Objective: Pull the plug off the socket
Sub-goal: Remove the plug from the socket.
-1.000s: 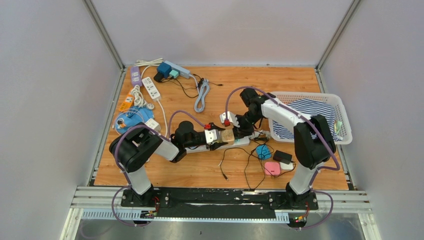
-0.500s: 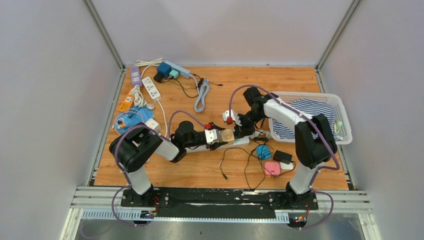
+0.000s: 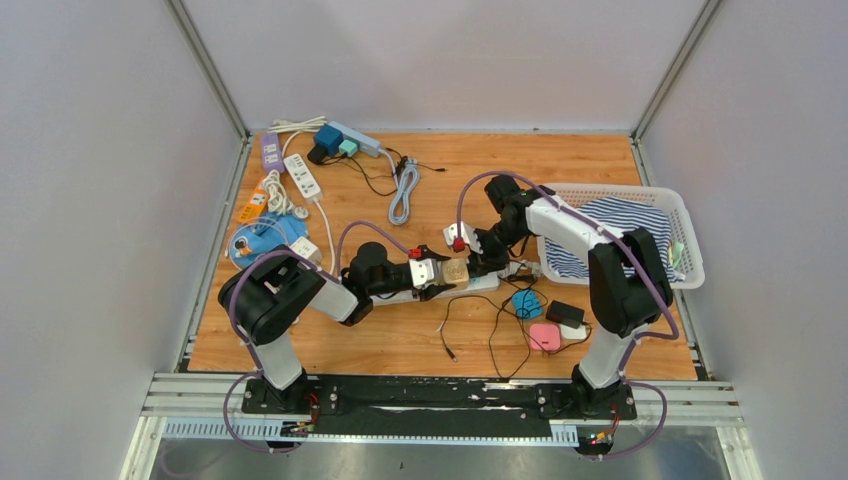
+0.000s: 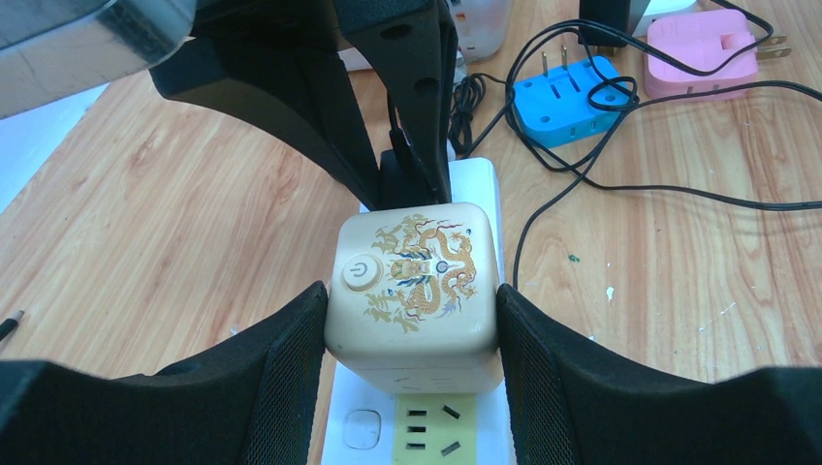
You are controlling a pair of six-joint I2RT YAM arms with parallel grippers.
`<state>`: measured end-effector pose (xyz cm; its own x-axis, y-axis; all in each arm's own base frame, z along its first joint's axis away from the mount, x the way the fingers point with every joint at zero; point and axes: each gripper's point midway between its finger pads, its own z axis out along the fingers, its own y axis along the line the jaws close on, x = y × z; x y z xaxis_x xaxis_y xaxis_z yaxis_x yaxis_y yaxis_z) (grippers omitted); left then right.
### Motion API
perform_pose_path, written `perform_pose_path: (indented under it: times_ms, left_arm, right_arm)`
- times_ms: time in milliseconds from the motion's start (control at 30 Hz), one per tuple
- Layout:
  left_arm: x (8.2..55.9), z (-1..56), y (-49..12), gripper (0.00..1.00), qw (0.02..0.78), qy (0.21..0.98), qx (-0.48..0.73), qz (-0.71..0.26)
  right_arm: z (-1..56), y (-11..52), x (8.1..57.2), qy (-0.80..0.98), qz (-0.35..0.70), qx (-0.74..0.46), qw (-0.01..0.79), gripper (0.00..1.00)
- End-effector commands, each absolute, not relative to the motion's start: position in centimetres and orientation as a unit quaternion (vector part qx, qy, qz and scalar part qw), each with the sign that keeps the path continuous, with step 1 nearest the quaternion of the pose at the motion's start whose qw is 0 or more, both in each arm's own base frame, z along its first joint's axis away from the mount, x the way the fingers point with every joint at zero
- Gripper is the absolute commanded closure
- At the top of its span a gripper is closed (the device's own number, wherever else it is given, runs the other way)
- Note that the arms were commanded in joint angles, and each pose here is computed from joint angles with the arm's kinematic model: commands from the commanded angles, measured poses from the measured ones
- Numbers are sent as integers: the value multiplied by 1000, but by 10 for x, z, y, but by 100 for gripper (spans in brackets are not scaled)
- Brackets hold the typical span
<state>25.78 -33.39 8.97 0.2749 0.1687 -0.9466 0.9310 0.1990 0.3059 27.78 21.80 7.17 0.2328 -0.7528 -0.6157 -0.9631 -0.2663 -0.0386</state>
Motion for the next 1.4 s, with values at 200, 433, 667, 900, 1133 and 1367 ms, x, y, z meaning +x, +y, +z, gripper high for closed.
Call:
perform_pose_path:
  times_ms: [200, 433, 667, 900, 1133, 1367]
  left_arm:
    - [259, 63, -321, 95, 561, 548, 543, -301]
    - [260, 63, -321, 95, 560, 549, 542, -301]
    - [260, 63, -320, 95, 561, 550, 541, -299]
    - [260, 63, -320, 95, 562, 551, 540, -299]
    - [261, 64, -320, 95, 564, 552, 537, -299]
    - [262, 64, -318, 95, 566, 554, 533, -297]
  right_arm:
    - [66, 204, 264, 612, 268, -725, 167, 100]
    - [76, 192, 263, 612, 292, -708, 199, 100]
    - [57, 207, 230, 561, 307, -757, 130, 100]
    - [69, 198, 256, 598, 277, -735, 163, 100]
    - [72, 200, 235, 566, 315, -745, 156, 100]
    - [75, 213, 222, 539, 318, -768, 134, 100]
